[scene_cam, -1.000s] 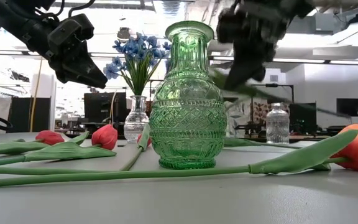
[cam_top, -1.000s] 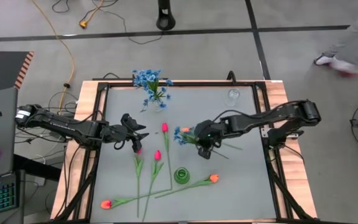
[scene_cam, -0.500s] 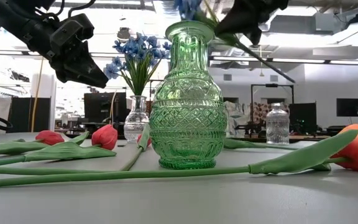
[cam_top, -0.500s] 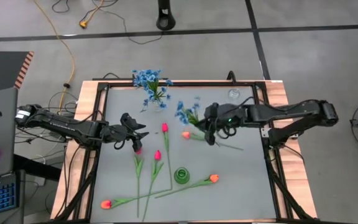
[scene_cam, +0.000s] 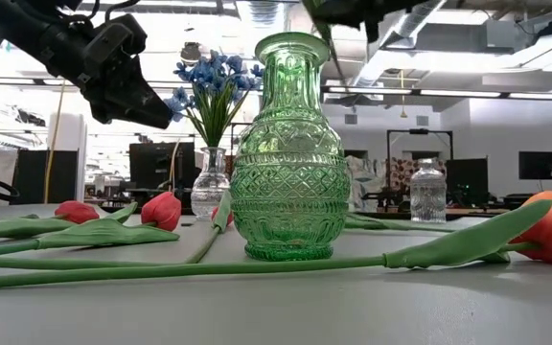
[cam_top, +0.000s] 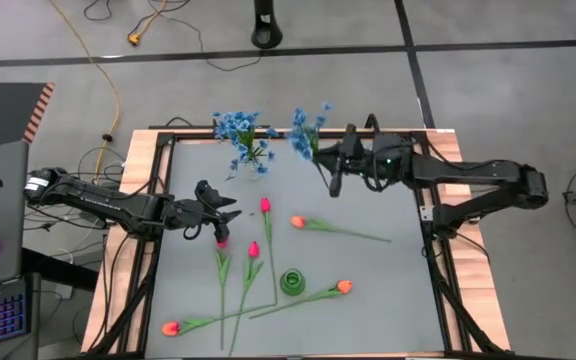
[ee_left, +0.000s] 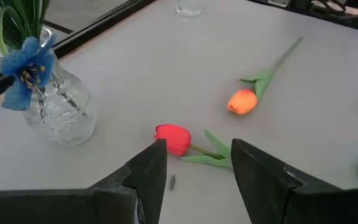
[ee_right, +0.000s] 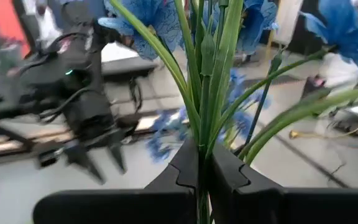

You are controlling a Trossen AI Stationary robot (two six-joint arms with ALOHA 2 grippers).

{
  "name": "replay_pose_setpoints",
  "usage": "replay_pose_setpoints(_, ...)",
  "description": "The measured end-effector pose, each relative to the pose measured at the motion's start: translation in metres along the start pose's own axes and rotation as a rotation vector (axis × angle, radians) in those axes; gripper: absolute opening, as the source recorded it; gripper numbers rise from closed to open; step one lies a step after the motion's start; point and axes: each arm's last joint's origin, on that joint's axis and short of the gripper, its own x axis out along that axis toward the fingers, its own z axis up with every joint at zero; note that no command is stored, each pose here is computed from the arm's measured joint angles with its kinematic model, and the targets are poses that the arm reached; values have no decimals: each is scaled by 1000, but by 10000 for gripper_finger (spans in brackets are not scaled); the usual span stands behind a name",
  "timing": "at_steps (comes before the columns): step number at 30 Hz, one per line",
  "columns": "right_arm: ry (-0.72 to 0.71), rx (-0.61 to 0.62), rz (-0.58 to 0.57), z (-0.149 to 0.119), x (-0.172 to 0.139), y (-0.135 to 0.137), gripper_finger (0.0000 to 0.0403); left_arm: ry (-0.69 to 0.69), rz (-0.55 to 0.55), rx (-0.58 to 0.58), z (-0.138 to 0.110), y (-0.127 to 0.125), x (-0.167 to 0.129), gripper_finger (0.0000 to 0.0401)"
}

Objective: Sort flowers into vase by color
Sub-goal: Put the blue flowers into the top left transparent vase

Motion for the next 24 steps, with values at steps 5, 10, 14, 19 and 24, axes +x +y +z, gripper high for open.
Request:
replay_pose_setpoints(5, -74, -14, -3, -21, 13, -13, 41, -12, 12, -3, 1, 0, 0, 167)
replay_pose_setpoints(10, -224, -12, 34, -47, 26, -28, 41, -22, 29, -5, 1, 1, 0, 167)
replay_pose_setpoints(14, -374, -7, 11, -61, 37, -41, 40, -25, 28, -8, 2, 0, 0, 167)
replay_pose_setpoints(19, -494, 38, -19, -84, 56, -55, 40, -40, 29, -16, 3, 0, 0, 167)
replay_pose_setpoints(24, -615, 108, -17, -106, 74, -66, 41, -58, 26, -27, 5, -1, 0, 167)
